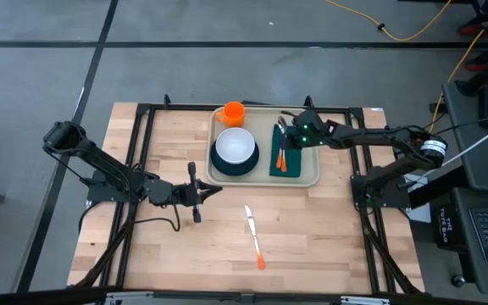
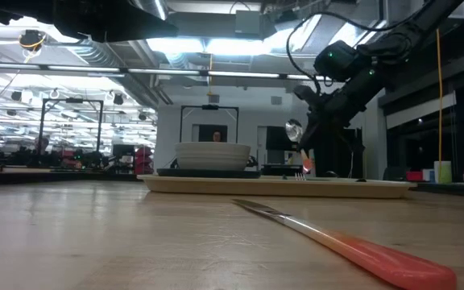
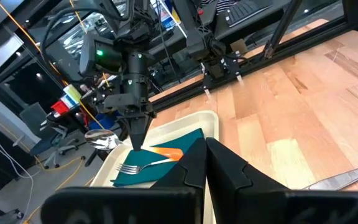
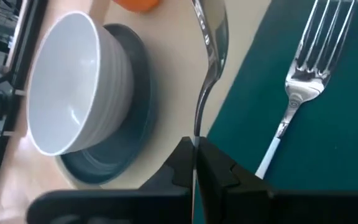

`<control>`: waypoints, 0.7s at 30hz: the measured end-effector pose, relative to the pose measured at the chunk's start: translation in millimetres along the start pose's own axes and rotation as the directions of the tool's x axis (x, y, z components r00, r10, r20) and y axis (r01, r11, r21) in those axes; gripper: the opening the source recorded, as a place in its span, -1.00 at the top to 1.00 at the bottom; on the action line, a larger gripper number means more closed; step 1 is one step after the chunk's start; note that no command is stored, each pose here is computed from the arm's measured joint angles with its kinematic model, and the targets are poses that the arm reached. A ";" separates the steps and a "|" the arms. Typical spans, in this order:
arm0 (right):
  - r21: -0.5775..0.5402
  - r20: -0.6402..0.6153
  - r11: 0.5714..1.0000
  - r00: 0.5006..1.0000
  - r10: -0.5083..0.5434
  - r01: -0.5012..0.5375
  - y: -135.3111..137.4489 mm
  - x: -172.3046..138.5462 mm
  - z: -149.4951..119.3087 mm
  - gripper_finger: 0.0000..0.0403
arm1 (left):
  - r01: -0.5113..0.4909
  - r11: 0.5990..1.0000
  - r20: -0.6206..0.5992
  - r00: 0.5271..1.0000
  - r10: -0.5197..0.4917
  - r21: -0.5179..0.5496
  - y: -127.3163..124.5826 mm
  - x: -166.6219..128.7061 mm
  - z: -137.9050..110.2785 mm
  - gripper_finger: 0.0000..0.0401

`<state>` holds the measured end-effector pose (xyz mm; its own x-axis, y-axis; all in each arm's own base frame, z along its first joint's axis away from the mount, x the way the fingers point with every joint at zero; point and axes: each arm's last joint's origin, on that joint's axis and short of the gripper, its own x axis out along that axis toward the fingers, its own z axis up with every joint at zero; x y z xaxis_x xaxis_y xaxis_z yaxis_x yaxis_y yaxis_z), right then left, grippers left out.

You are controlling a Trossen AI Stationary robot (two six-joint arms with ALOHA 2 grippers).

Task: Set up tray
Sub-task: Put the orange spoon on top of the green napkin to the left of the orange fork on the gray serving tray

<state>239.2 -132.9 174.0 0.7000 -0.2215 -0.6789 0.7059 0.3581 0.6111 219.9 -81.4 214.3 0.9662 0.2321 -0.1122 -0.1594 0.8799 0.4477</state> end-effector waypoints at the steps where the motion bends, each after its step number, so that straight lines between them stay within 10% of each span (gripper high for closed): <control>1: 0.004 -0.005 1.000 1.000 0.000 0.000 -0.9 1.3 0.0 0.96 | 0.000 1.000 0.000 1.000 0.000 0.000 0.0 0.0 0.0 0.99; 21: 0.159 -0.118 0.987 0.993 0.026 -0.007 -28.3 17.1 16.0 0.96 | 0.003 1.000 0.002 1.000 -0.003 0.000 -0.1 0.0 0.1 0.98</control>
<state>233.0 -161.3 151.6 0.7007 -0.1036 -0.7059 0.7090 0.2105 0.6730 219.9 -81.5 214.4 0.9671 0.2284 -0.1121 -0.1562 0.8808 0.4470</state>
